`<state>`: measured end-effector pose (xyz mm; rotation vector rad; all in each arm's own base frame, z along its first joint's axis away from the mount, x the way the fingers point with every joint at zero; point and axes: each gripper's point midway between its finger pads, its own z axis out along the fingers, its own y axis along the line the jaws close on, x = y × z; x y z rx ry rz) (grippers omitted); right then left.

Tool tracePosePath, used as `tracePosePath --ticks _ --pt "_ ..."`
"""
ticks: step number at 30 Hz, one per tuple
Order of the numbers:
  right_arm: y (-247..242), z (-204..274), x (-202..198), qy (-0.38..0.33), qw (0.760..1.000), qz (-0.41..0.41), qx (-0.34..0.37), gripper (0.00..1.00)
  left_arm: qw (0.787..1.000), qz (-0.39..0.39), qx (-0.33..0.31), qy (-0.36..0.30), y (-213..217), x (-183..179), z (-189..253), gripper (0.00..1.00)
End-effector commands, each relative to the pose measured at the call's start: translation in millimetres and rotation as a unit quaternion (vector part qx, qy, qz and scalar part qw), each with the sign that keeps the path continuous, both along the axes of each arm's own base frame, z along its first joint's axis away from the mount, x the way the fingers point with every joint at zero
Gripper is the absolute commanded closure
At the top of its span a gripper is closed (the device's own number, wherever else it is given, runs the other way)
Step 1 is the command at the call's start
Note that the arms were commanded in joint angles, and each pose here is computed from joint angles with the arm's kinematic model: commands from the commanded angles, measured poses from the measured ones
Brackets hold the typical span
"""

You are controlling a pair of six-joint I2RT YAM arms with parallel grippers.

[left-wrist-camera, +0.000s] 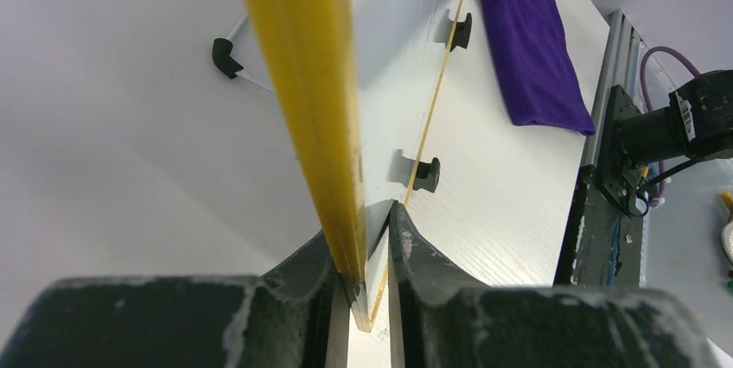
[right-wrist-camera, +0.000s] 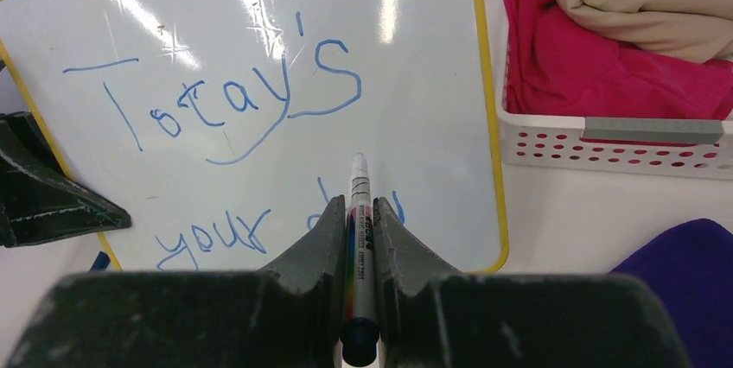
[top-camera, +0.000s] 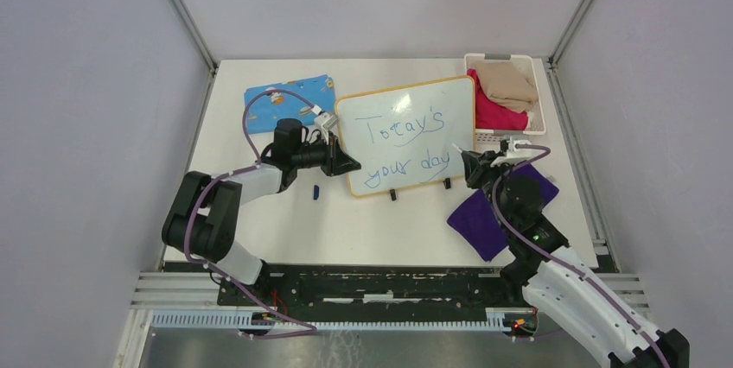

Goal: Write a sentence on the whiteboard

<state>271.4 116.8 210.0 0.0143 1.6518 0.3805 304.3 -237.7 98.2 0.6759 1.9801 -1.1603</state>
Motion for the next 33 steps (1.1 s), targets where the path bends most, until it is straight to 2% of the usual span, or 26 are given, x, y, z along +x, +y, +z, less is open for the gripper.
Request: tracePosePath --ticks 1,11,21,26,33 --pt "-4 3 1 0.002 0.999 -0.002 0.035 1.00 0.994 0.018 0.077 0.073 15 -19 -58 0.76" --pt "-36 -29 -3 0.031 0.996 -0.065 0.059 1.00 0.995 0.022 0.077 0.062 17 -19 -57 0.77" --pt "-30 -28 5 0.032 0.994 -0.048 0.093 1.00 0.994 0.026 0.080 0.064 17 -19 -60 0.77" --pt "-23 -23 5 0.022 0.996 -0.022 0.078 1.00 0.994 0.033 0.075 0.069 17 -18 -63 0.77" --pt "-33 -32 6 0.037 0.997 -0.044 0.044 1.00 0.994 0.037 0.075 0.068 17 -16 -64 0.77"
